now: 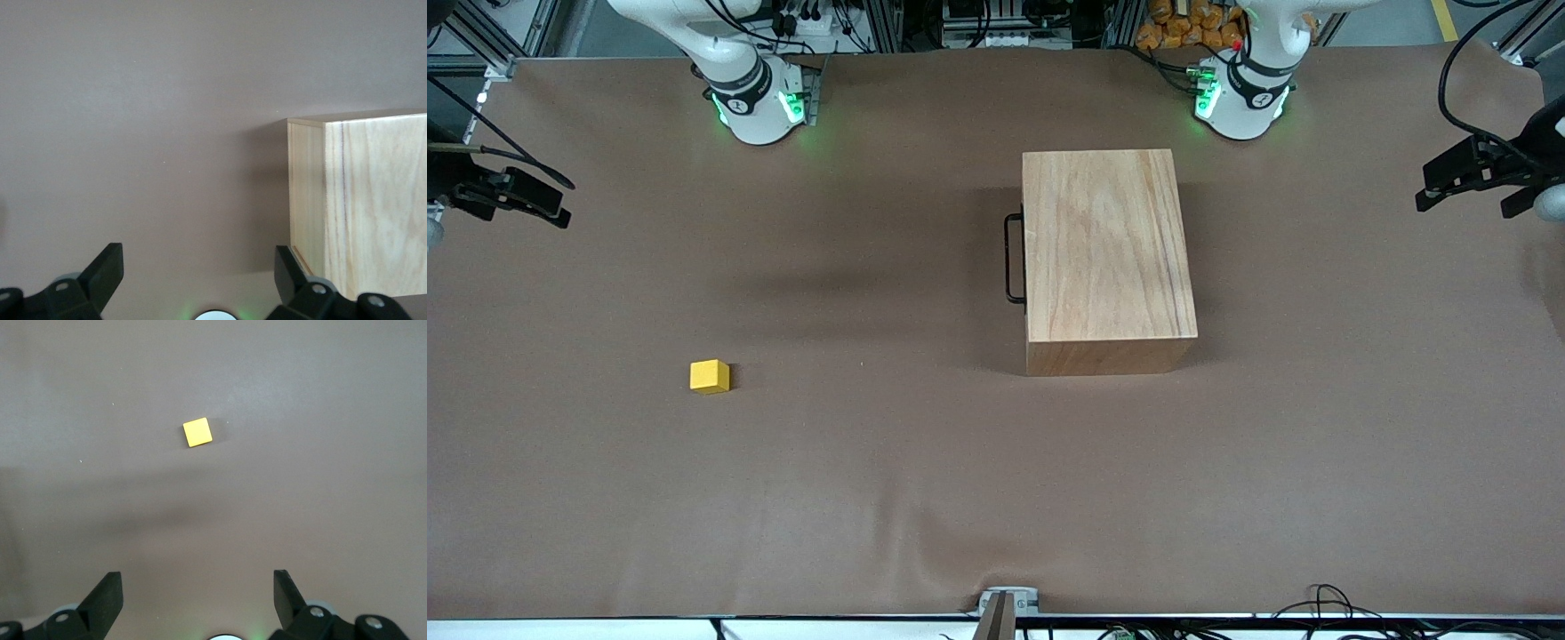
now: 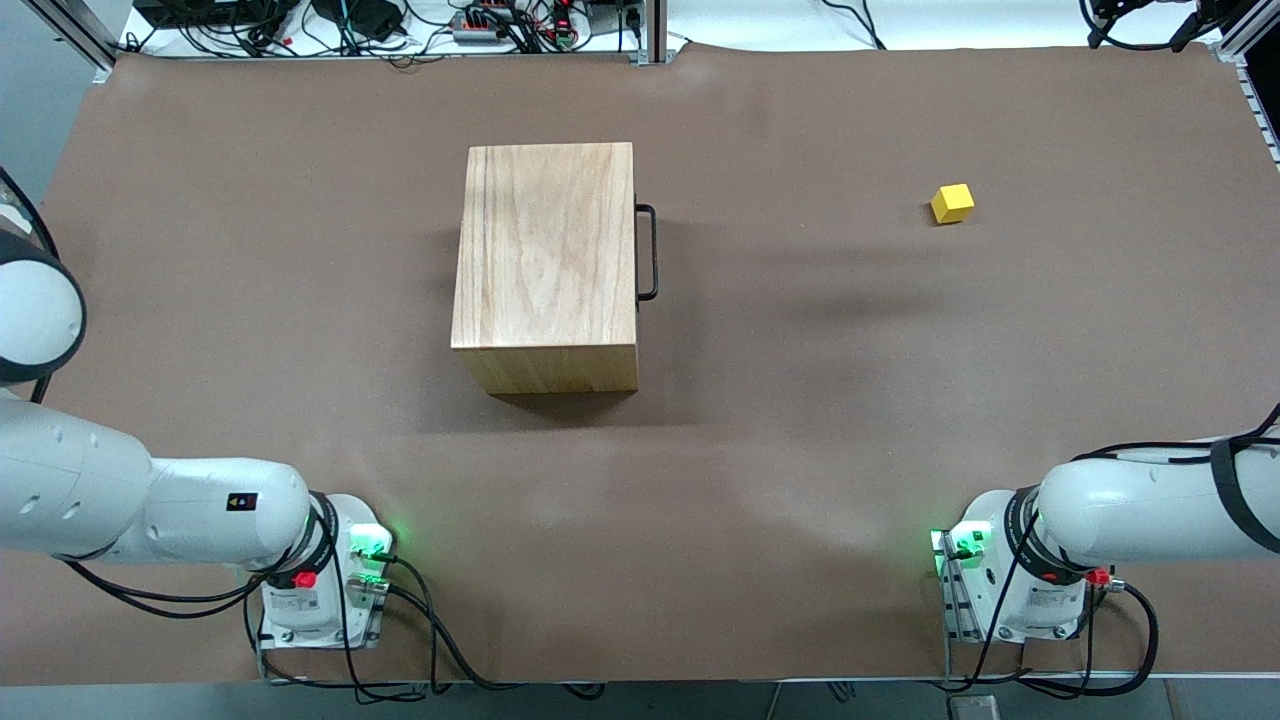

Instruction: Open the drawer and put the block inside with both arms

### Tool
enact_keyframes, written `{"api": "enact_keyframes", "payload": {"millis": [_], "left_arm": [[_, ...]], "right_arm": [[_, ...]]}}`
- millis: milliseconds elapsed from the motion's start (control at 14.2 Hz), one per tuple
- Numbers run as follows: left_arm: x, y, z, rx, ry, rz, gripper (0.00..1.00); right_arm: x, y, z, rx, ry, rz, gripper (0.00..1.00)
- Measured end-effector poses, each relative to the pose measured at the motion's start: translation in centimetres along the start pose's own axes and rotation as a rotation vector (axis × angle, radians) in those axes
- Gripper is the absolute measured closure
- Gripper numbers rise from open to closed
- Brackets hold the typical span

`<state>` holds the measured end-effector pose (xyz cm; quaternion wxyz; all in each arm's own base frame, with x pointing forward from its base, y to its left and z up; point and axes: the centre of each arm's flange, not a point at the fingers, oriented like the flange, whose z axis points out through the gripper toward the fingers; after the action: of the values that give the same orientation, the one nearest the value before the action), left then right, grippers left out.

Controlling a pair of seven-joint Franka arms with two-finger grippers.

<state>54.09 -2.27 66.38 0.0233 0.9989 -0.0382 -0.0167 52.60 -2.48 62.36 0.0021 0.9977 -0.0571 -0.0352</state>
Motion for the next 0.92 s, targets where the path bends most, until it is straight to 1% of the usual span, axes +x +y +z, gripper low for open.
{"api": "enact_keyframes", "payload": {"millis": [352,564,705,916], "left_arm": [[0.4,0.1,0.6,-0.016,-0.012,0.001,0.00],[1.1,1.7,1.7,-0.024,-0.033,0.028,0.00],[1.5,5.0,2.7,-0.023,-0.052,0.037,0.00],[1.5,12.4,4.8,-0.010,-0.092,0.019,0.00]], "right_arm": [[-0.2,0.0,-0.2,0.001,0.004,0.000,0.00],[-0.2,0.1,-0.2,0.001,0.004,0.001,0.00],[-0.1,0.1,-0.1,0.001,0.007,0.002,0.00],[0.1,0.1,0.0,0.002,0.021,0.002,0.00]]}}
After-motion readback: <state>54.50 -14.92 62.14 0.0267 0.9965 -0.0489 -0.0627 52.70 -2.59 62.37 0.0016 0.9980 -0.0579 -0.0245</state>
